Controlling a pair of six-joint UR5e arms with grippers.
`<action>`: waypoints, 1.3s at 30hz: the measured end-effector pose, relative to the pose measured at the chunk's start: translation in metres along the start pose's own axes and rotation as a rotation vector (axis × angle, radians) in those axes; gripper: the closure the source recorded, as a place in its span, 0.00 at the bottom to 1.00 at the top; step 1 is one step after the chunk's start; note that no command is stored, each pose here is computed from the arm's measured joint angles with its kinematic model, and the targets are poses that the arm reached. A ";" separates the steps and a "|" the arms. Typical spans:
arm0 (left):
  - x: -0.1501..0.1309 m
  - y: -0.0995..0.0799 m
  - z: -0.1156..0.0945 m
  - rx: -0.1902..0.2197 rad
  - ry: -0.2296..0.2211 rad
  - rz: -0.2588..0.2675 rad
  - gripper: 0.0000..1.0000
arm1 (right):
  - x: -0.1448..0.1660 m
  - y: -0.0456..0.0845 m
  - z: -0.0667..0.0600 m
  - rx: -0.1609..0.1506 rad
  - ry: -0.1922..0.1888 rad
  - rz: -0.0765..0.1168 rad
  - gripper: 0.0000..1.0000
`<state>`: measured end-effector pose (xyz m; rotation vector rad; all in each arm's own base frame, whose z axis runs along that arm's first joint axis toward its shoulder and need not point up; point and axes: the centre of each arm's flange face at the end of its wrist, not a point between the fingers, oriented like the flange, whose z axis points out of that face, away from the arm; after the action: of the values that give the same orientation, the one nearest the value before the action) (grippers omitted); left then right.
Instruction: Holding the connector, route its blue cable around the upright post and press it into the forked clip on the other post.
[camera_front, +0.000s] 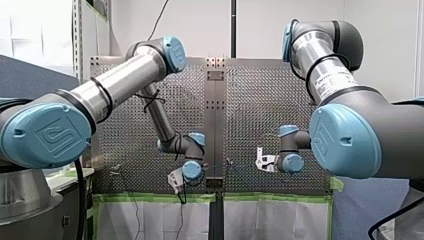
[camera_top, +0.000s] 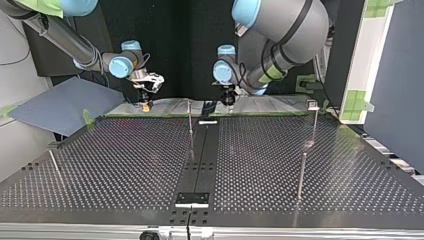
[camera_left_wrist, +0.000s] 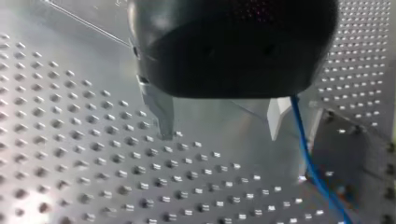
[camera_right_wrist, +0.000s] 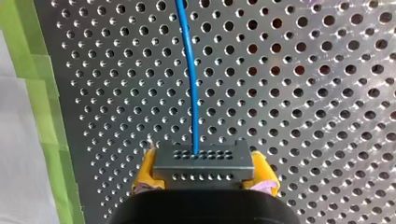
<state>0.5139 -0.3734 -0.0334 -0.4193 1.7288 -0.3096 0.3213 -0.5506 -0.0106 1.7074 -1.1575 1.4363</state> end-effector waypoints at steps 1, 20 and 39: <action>-0.002 -0.001 -0.003 -0.001 -0.008 0.005 0.00 | 0.000 0.000 0.000 0.000 -0.001 -0.001 1.00; -0.044 -0.032 -0.083 -0.040 -0.093 0.163 0.00 | -0.005 -0.001 0.000 0.005 -0.007 -0.003 1.00; -0.160 -0.078 -0.055 -0.025 -0.279 0.182 0.00 | -0.022 0.005 0.001 -0.001 -0.023 0.001 1.00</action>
<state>0.4944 -0.3738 0.1519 -0.3046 1.4860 -0.0923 0.3162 -0.5483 -0.0326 1.7270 -1.1711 1.4195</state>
